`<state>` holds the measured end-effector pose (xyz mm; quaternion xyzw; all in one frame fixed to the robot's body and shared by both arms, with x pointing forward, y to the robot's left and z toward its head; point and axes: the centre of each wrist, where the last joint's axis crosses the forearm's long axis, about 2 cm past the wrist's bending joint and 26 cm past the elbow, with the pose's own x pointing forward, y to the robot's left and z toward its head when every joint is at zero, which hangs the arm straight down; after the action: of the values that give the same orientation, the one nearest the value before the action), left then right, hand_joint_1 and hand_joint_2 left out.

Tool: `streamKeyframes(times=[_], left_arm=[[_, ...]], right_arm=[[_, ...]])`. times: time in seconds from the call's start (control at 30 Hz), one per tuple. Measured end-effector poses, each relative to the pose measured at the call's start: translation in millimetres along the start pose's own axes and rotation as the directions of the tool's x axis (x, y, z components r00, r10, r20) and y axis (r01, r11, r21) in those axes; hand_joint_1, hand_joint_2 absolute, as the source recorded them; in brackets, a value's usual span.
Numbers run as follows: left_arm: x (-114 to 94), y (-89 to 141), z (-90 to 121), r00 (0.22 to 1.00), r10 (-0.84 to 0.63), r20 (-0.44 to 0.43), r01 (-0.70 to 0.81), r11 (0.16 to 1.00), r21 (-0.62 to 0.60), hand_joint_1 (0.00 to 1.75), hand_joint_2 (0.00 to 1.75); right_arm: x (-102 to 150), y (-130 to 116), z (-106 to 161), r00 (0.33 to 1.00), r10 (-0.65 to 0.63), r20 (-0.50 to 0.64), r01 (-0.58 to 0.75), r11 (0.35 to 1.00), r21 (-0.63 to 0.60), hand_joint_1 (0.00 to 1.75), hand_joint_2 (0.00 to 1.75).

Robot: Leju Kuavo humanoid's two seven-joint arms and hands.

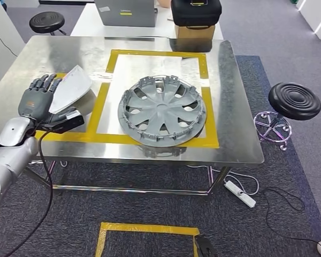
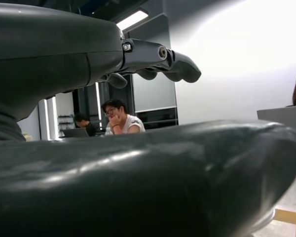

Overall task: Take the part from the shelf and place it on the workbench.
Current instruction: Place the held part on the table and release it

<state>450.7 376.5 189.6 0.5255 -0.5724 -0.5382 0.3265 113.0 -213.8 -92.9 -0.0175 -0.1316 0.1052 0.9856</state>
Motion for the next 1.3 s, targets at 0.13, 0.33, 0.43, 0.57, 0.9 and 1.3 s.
streamKeyframes(times=[0.13,0.33,0.43,0.57,0.9,1.3], left_arm=[[1,2,-2,1.0,0.003,0.002,-0.003,1.0,-0.001,0.0,0.0],[1,1,-2,1.0,0.007,0.01,-0.007,1.0,-0.004,0.0,0.0],[3,-2,0,1.0,0.009,0.012,-0.009,1.0,-0.01,0.0,0.0],[4,-1,-1,1.0,0.011,0.013,-0.011,1.0,-0.007,0.0,0.0],[7,-2,0,1.0,0.018,0.011,-0.018,1.0,-0.006,0.0,0.0],[7,-13,10,1.0,0.03,-0.007,-0.03,0.999,-0.03,0.0,0.0]], right_arm=[[3,1,0,1.0,0.003,0.006,-0.003,1.0,0.001,0.0,0.0],[4,1,0,1.0,0.006,0.006,-0.006,1.0,0.001,0.0,0.0],[3,1,0,1.0,0.006,0.005,-0.006,1.0,0.002,0.0,0.0],[4,1,0,1.0,0.007,0.007,-0.007,1.0,0.002,0.0,0.0],[2,1,0,1.0,0.008,0.002,-0.008,1.0,0.004,0.0,0.0],[3,1,0,1.0,0.006,0.004,-0.006,1.0,0.002,0.0,0.0]])
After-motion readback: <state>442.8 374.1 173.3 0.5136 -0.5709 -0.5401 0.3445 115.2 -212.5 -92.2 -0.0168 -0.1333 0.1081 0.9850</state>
